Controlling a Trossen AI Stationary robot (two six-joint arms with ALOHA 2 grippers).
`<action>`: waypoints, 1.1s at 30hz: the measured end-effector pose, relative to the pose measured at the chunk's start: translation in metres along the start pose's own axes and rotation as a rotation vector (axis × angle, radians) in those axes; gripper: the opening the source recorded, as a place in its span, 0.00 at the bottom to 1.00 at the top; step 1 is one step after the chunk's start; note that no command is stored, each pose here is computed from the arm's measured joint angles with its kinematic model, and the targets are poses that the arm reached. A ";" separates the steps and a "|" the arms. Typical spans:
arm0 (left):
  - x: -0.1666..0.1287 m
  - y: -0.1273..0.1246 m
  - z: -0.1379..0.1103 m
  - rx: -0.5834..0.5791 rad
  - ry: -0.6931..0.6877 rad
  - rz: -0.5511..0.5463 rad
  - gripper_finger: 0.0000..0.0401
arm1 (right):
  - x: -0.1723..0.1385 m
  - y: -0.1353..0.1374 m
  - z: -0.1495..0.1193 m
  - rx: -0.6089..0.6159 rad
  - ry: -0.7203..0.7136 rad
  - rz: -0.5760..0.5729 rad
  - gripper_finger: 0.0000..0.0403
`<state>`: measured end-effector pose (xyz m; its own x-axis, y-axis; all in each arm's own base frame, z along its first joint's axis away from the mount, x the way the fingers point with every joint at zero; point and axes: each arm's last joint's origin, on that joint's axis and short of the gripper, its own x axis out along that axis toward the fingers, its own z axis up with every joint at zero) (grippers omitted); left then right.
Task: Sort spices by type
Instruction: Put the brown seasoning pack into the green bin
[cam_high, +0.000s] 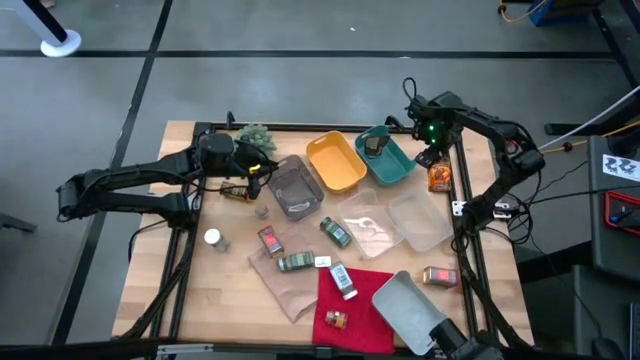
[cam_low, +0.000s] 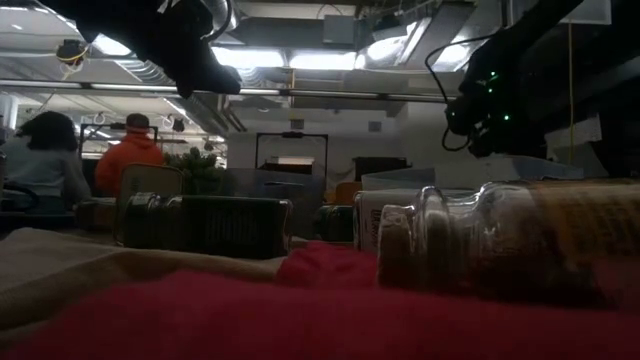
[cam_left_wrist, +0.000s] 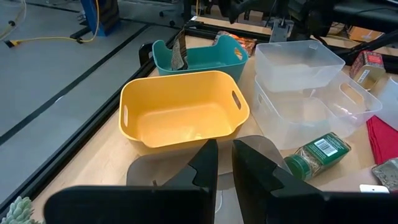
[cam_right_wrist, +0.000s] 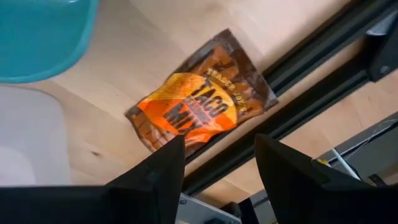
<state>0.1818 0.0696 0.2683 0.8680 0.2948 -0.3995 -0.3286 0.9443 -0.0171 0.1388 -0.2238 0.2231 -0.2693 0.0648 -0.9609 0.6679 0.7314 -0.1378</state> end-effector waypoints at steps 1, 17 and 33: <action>0.000 0.000 0.000 0.000 -0.001 0.000 0.08 | 0.000 0.000 0.001 0.003 -0.002 -0.001 0.48; 0.000 0.000 0.000 -0.003 0.000 0.000 0.08 | -0.001 -0.004 0.013 0.377 -0.141 -0.032 0.48; 0.000 0.000 0.000 -0.001 0.003 0.000 0.08 | 0.001 -0.004 0.017 0.561 -0.159 -0.026 0.48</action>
<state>0.1819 0.0696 0.2682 0.8667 0.2943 -0.4027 -0.3288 0.9442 -0.0176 0.1473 -0.2383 0.2189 -0.2119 -0.0822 -0.9738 0.9395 0.2574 -0.2262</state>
